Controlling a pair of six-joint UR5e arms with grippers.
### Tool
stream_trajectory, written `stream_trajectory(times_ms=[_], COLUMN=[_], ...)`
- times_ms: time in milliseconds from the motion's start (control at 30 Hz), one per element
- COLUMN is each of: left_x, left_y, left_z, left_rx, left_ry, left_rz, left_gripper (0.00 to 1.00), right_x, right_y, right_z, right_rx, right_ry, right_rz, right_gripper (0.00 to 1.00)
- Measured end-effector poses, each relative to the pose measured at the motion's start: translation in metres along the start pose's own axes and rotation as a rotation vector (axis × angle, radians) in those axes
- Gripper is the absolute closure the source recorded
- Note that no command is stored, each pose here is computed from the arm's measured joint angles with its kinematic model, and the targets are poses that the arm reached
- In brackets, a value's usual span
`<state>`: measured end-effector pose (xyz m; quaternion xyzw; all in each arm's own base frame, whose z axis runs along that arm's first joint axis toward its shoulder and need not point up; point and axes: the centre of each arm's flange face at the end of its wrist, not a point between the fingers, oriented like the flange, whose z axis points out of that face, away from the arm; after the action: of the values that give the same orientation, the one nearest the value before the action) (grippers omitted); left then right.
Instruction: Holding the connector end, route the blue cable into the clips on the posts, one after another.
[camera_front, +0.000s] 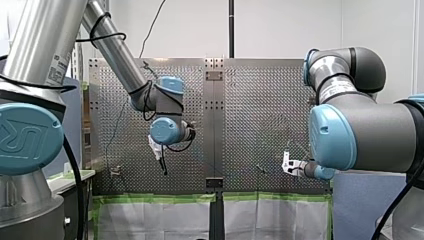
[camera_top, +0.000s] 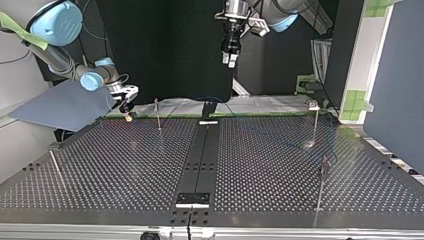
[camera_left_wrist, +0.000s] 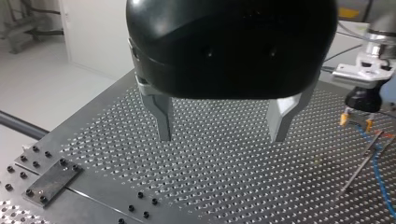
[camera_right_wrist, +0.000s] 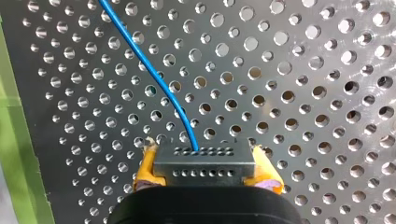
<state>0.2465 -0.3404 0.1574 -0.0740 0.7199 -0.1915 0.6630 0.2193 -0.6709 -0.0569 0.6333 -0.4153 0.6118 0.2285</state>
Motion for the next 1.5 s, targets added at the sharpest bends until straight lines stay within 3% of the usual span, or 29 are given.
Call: stream_trajectory(times_ms=[200,400,1500], left_x=[-0.003,0.004,0.005], left_y=[0.007,0.017,0.019], left_z=[-0.019,-0.032,-0.034], left_rx=[0.042,0.056,0.057], left_ry=[0.020,0.038,0.041], left_rz=[0.018,0.029,0.031], left_gripper=[0.00,0.00,0.00], right_x=[0.000,0.000,0.000], right_y=[0.001,0.000,0.000], right_z=[0.000,0.000,0.000], right_rx=[0.000,0.002,0.002], right_ry=[0.001,0.000,0.000], right_rz=[-0.001,0.000,0.000], right_gripper=[1.00,1.00,1.00])
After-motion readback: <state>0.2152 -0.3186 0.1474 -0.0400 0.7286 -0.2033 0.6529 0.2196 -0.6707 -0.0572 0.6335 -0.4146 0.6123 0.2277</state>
